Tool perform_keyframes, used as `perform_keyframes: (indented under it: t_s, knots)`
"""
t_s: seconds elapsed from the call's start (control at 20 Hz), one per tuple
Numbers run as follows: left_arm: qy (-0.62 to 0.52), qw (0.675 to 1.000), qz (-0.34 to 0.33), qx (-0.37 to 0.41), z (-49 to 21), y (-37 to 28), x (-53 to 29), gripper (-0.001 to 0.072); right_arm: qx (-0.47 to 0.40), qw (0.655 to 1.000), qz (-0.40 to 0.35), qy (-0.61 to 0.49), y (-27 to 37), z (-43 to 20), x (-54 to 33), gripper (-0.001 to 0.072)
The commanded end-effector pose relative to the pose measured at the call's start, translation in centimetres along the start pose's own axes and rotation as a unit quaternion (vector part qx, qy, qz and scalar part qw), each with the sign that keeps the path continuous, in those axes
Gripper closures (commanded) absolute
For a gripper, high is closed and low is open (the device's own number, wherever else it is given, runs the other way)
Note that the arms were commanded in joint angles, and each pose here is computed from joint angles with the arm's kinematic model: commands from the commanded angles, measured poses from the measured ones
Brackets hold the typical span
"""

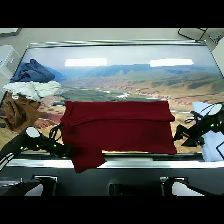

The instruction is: Fold the clothes and pants, and hang the long-sleeved shirts on hangers.

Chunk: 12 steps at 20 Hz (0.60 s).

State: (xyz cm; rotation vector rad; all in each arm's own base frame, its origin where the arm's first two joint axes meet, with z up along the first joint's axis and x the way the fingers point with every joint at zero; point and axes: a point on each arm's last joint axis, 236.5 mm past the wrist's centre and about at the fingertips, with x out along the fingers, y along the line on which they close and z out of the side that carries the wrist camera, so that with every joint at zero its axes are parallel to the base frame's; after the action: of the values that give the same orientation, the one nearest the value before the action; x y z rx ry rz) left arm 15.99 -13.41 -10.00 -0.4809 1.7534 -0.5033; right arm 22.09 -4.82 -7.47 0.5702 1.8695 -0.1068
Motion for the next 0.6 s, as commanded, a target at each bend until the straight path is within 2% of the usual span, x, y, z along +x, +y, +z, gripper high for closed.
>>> perform_keyframes:
  t_s: [0.0,0.45,0.5,0.55]
  knots:
    - [0.0,1.0,0.002,0.0,0.0,0.1,0.0,0.068,-0.003,1.0,0.008,0.003,-0.1,-0.4,2.3,0.0178]
    - [-0.001,1.0,0.002,0.0,0.0,0.1,0.0,0.068,0.001,1.0,0.03,0.002,0.4,-0.9,5.1,0.0195]
    - [0.001,1.0,0.002,0.0,-0.1,0.0,0.0,0.068,0.003,0.999,0.038,0.001,0.8,-0.9,5.2,0.0321]
    - [0.003,1.0,0.001,0.0,-0.2,0.0,0.0,0.0681,0.001,0.999,0.047,0.0,1.2,-0.8,5.1,0.048]
